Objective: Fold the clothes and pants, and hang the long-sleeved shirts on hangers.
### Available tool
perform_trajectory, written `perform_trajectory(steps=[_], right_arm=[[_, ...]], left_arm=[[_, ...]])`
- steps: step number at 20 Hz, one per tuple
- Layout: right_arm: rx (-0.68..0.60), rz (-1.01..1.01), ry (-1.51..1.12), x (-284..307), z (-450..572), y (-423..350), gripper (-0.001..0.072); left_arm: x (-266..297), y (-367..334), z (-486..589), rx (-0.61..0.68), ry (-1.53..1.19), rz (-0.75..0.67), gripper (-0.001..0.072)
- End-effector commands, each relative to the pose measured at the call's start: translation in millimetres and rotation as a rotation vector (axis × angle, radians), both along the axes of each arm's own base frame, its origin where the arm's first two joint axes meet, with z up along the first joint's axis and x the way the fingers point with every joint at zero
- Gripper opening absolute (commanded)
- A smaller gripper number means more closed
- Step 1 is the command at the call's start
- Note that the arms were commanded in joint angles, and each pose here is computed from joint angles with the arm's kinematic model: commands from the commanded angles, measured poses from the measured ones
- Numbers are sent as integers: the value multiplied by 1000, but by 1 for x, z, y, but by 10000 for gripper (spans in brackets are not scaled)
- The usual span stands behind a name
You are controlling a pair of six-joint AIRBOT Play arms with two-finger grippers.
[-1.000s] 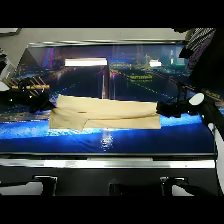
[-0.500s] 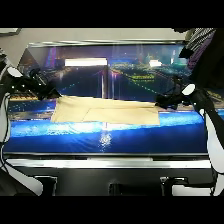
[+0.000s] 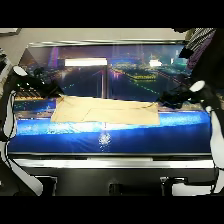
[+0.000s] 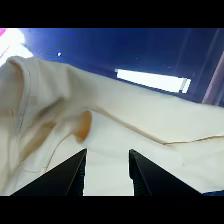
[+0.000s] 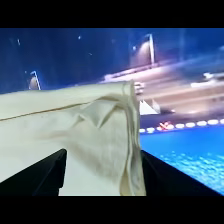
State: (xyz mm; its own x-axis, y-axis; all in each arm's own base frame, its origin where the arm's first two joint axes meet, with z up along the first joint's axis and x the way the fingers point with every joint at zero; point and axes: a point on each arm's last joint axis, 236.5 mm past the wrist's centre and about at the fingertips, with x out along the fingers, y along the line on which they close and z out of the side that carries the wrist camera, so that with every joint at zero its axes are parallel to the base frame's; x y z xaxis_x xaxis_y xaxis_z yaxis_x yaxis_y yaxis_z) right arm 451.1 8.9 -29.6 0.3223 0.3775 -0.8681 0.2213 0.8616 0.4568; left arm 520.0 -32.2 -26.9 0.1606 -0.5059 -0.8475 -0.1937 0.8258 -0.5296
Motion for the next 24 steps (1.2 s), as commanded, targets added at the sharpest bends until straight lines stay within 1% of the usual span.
perform_trajectory(steps=[1, 2, 3, 4, 5, 6, 10, 11, 15, 18, 19, 21, 22, 23, 24], right_arm=[[118, 9, 36, -23, 15, -27, 542], [168, 26, 48, -29, 12, -26, 543], [201, 43, 53, -33, 7, -23, 549], [215, 62, 61, -37, -1, -20, 553], [224, 85, 76, -41, -10, -15, 593], [234, 94, 84, -43, -18, -11, 648], [313, 115, 64, -39, -38, 15, 649], [314, 116, 55, -35, -42, 20, 648], [248, 124, 40, -25, -56, 30, 643], [179, 159, 60, -30, -67, 30, 641], [160, 168, 69, -31, -69, 31, 630], [138, 177, 73, -31, -72, 36, 574], [134, 184, 70, -30, -73, 41, 525], [129, 195, 69, -30, -73, 46, 463], [128, 206, 71, -30, -73, 51, 330]], left_arm=[[3, 16, 37, 90, -69, -24, 372], [1, 22, 47, 137, -88, -25, 513], [-2, 28, 58, 175, -101, -27, 543], [-6, 32, 69, 211, -115, -30, 543], [-9, 35, 80, 237, -132, -29, 543], [-12, 38, 92, 255, -151, -27, 543], [-20, 41, 131, 286, -224, -14, 543], [-21, 41, 136, 288, -235, -13, 543], [-22, 41, 141, 290, -245, -10, 543], [-22, 41, 141, 290, -245, -9, 543], [-22, 41, 141, 290, -245, -10, 543], [-22, 41, 141, 290, -245, -10, 543], [-22, 41, 141, 290, -244, -10, 542], [-23, 41, 140, 289, -241, -10, 542], [-23, 41, 137, 287, -235, -11, 541]])
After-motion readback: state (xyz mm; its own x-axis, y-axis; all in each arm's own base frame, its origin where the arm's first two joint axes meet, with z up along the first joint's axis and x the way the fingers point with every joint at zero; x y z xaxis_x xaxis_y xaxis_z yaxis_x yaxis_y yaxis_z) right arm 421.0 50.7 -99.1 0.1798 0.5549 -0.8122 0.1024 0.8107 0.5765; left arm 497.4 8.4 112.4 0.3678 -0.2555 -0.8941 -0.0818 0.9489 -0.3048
